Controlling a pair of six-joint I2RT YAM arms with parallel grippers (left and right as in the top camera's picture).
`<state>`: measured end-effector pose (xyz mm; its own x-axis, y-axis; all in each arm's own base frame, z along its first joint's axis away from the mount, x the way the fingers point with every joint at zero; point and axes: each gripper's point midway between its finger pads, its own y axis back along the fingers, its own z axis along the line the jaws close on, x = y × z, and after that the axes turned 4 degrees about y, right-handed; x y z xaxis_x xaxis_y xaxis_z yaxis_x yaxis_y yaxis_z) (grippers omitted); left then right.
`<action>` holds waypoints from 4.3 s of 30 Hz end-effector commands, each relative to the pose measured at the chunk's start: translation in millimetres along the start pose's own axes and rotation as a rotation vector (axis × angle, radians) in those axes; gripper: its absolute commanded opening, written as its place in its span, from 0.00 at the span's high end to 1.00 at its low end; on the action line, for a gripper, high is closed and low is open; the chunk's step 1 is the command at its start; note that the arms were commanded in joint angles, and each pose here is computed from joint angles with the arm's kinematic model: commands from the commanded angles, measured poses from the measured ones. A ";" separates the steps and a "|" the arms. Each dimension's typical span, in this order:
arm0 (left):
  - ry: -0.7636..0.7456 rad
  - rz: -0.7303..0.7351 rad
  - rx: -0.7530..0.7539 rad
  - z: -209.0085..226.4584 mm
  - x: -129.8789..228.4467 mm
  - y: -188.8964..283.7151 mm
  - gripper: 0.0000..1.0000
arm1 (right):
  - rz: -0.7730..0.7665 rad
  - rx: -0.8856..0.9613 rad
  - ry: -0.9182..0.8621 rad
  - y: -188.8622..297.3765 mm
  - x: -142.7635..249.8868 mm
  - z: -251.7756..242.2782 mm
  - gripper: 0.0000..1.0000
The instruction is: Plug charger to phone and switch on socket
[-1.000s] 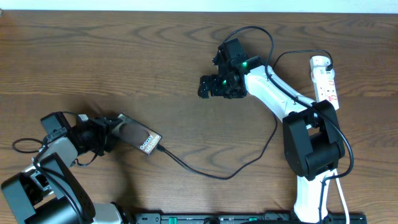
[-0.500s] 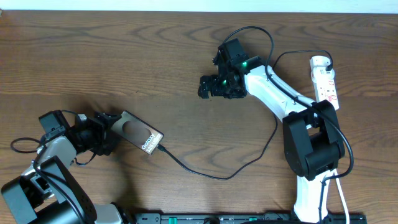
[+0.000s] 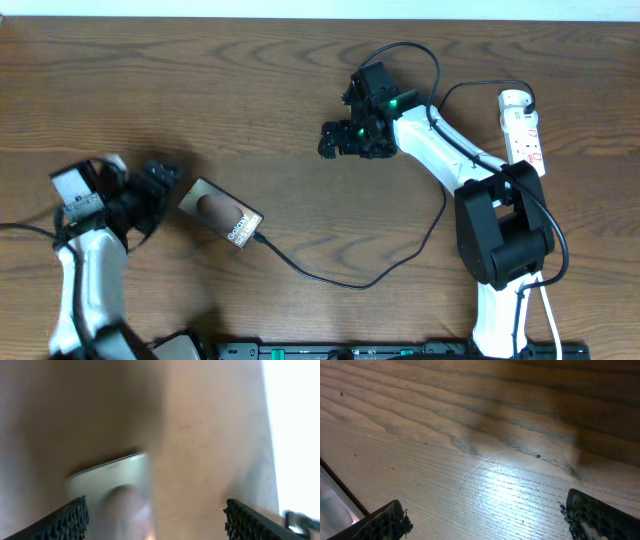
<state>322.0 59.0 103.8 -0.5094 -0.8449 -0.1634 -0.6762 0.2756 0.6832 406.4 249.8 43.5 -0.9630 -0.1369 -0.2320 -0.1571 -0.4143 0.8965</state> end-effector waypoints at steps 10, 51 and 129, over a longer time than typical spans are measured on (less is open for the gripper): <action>-0.557 -0.078 0.132 -111.2 35.2 25.9 0.15 | -0.224 0.180 -0.041 102.6 -61.8 -36.5 0.01; -0.661 -0.112 0.102 -128.4 54.7 13.9 0.14 | -0.264 0.130 -0.144 181.8 -20.8 -357.4 0.01; -0.637 -0.047 0.041 -109.1 61.6 2.7 0.14 | -0.074 0.127 -0.292 131.4 -14.8 -325.8 0.02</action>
<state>343.8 -43.6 169.5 -0.6923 -0.4338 -0.5766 -0.7123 0.2835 0.6420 470.6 -108.9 46.2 -0.9636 0.1605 -0.2139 -0.2504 -0.2606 0.9324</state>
